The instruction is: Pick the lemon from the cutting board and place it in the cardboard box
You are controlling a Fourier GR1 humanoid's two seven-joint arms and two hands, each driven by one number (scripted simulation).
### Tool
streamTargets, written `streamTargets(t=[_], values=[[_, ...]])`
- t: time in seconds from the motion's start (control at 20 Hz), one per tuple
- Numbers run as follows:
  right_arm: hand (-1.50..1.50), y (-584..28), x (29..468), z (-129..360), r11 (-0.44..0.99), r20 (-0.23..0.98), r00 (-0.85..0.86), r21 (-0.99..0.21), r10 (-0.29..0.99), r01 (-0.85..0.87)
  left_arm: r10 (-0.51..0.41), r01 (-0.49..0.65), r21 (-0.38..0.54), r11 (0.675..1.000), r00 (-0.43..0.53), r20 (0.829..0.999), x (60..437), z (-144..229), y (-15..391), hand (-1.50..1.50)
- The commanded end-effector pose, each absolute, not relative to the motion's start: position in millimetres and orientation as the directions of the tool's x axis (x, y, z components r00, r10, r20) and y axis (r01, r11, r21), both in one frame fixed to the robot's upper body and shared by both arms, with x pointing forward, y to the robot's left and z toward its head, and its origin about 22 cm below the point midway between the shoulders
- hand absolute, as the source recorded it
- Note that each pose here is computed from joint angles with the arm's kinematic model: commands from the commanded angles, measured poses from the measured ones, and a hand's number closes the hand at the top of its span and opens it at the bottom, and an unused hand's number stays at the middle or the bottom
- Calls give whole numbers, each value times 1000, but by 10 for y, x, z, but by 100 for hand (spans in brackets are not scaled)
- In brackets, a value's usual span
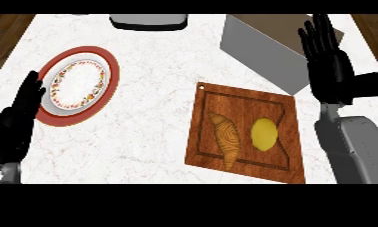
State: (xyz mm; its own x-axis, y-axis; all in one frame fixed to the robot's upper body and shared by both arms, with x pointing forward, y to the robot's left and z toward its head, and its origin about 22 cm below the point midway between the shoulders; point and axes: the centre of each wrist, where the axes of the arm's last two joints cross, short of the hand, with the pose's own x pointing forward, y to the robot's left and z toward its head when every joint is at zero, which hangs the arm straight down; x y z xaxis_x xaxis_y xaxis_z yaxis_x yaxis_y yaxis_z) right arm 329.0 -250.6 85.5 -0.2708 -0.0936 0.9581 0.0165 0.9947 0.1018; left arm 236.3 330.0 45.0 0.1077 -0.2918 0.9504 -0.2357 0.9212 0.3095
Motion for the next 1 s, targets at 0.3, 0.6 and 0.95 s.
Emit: streamTargets(t=[0.3,0.6,0.95], values=[[-150,-3272,3013,386,757,866,27,-451,500,472,-364,-194,378,905,107,925,2389,378,3227,0],[-150,-2338,2774,129,537,944,-98,-91,315,839,-353,-109,368,923,134,926,2301,125,3025,0],[-150,-2570,2305,-157,573,814,206,-538,543,618,-366,-129,382,915,131,921,2333,78,2957,0]])
